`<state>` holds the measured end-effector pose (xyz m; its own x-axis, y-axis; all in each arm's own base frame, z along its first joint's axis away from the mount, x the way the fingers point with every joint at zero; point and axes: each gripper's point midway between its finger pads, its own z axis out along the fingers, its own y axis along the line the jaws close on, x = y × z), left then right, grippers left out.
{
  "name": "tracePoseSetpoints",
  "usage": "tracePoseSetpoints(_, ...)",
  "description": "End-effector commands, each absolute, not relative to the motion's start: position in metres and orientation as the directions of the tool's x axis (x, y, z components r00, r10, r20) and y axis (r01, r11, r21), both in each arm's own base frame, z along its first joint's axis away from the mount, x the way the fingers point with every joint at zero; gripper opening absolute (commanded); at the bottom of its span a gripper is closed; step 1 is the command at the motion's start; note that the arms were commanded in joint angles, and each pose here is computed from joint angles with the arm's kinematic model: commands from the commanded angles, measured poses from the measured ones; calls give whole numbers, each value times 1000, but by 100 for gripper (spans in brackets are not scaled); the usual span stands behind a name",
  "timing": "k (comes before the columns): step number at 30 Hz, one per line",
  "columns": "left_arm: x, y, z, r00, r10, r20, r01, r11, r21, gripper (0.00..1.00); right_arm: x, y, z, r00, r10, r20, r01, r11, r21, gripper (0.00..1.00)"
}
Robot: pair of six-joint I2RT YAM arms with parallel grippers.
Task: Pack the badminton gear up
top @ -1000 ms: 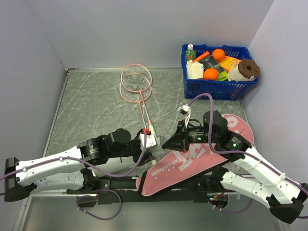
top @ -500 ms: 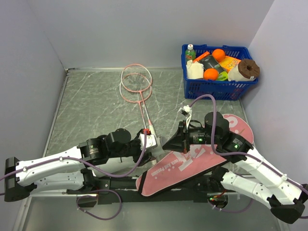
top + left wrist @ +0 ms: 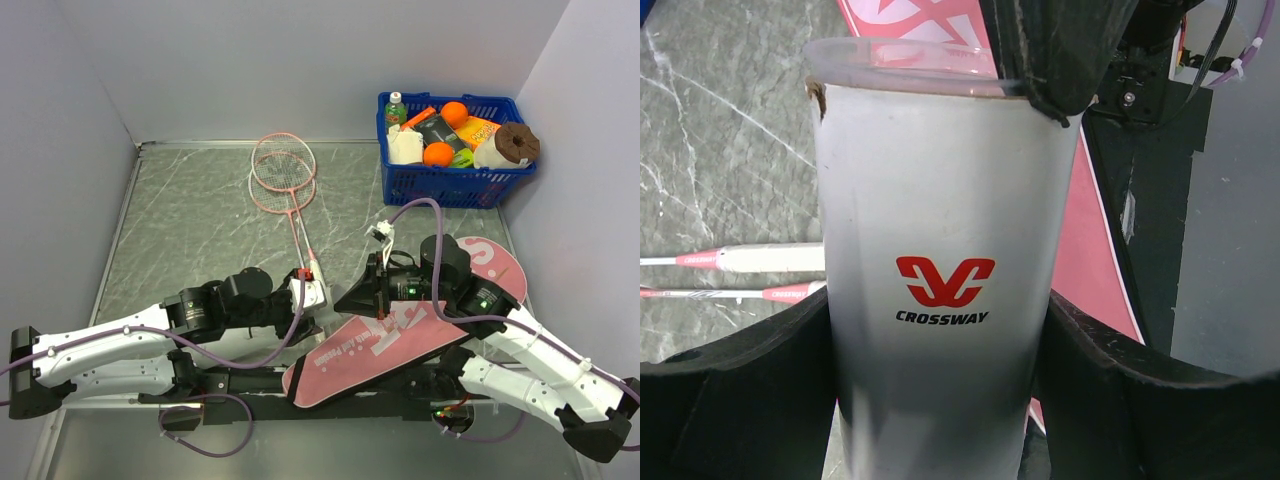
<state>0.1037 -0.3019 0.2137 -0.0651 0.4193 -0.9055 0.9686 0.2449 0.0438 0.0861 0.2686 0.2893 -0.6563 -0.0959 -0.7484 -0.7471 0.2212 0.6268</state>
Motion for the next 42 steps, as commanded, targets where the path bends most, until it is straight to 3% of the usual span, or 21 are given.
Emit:
tracePoseSetpoints(1,102,-313,249,-18,309,-951,972,229,56,1,79,276,302,-632,-79,-771,-772,140,619,0)
tracePoseSetpoints(5,102,-313,250,-15,302,-953,972,228,57,1,77,281,297,-644,-82,-760,-764,111,635,18)
tracePoseSetpoints(6,102,-312,252,-13,297,-955,972,228,58,1,76,281,297,-652,-79,-754,-758,103,645,31)
tracePoseSetpoints(7,102,-313,253,-12,294,-956,972,227,57,1,76,282,297,-655,-78,-752,-755,97,648,36)
tracePoseSetpoints(12,101,-313,251,-11,296,-955,972,227,59,1,82,288,294,-670,-43,-741,-741,95,664,44)
tracePoseSetpoints(23,96,-308,263,20,256,-966,970,229,81,1,124,280,280,-691,123,-713,-673,252,695,48)
tracePoseSetpoints(33,95,-305,269,31,237,-971,966,242,90,1,139,269,272,-718,231,-657,-617,225,754,48)
tracePoseSetpoints(42,109,-300,271,16,235,-972,941,325,94,1,135,257,239,-726,195,-660,-591,315,743,32)
